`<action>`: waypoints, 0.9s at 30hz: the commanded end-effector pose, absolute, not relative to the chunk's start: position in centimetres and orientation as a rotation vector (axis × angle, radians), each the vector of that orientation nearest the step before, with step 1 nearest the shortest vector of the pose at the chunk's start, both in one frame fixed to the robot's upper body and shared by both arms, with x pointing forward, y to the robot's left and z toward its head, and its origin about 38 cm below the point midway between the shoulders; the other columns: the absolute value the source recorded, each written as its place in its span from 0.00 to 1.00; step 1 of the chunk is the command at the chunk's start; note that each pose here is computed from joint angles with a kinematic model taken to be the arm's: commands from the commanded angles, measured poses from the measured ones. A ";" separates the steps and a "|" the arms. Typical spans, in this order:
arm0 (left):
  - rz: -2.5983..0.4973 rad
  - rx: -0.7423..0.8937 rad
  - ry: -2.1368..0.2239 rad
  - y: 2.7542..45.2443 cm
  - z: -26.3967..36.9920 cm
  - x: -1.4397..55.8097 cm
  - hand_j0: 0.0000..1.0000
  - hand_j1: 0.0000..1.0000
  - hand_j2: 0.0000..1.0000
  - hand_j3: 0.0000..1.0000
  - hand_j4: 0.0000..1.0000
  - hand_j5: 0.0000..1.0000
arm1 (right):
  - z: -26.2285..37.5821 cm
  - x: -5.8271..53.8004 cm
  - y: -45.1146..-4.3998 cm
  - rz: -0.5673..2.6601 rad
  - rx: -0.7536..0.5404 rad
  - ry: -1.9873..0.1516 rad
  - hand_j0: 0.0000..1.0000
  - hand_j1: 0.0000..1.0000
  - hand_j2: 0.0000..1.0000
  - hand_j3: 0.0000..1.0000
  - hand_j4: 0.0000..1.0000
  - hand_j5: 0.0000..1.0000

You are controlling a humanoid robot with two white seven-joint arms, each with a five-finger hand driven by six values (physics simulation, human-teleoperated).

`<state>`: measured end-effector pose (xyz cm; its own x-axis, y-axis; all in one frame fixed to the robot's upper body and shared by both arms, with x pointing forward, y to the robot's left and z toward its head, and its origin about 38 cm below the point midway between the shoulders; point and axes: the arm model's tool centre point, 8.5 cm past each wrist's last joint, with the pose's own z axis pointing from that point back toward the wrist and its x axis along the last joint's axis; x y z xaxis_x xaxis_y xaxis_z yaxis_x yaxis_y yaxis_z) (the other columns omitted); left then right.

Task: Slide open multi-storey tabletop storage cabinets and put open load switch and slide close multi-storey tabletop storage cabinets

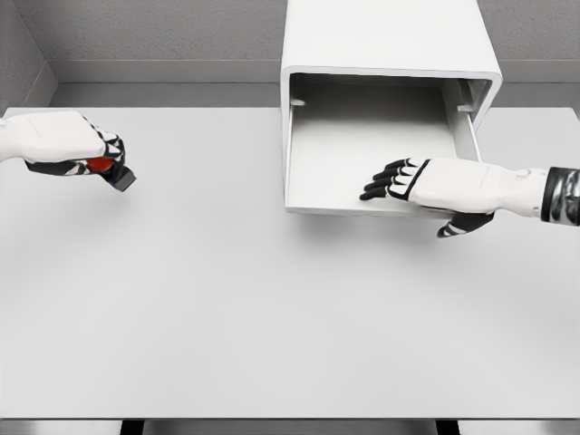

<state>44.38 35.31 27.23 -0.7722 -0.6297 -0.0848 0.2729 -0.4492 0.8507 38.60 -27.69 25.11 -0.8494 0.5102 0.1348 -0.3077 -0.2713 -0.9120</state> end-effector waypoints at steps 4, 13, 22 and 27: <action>-2.223 0.507 -1.275 34.4 28.6 43.5 0.41 0.41 0.41 0.41 0.41 0.41 | 25.7 37.6 -28.2 2.191 -0.203 -1.545 1.00 1.00 1.00 1.00 1.00 1.00; -2.227 0.480 -1.375 32.7 30.7 42.9 0.41 0.41 0.41 0.41 0.41 0.41 | 26.9 37.4 -29.9 2.127 -0.225 -1.571 1.00 1.00 1.00 1.00 1.00 1.00; -2.224 0.436 -1.483 30.7 32.5 42.4 0.41 0.41 0.41 0.41 0.41 0.41 | 28.0 36.4 -33.2 2.044 -0.257 -1.559 1.00 1.00 1.00 1.00 1.00 1.00; -2.243 0.409 -1.528 29.5 33.1 41.7 0.41 0.41 0.41 0.41 0.41 0.41 | 29.1 36.2 -34.3 1.982 -0.277 -1.603 1.00 1.00 1.00 1.00 1.00 1.00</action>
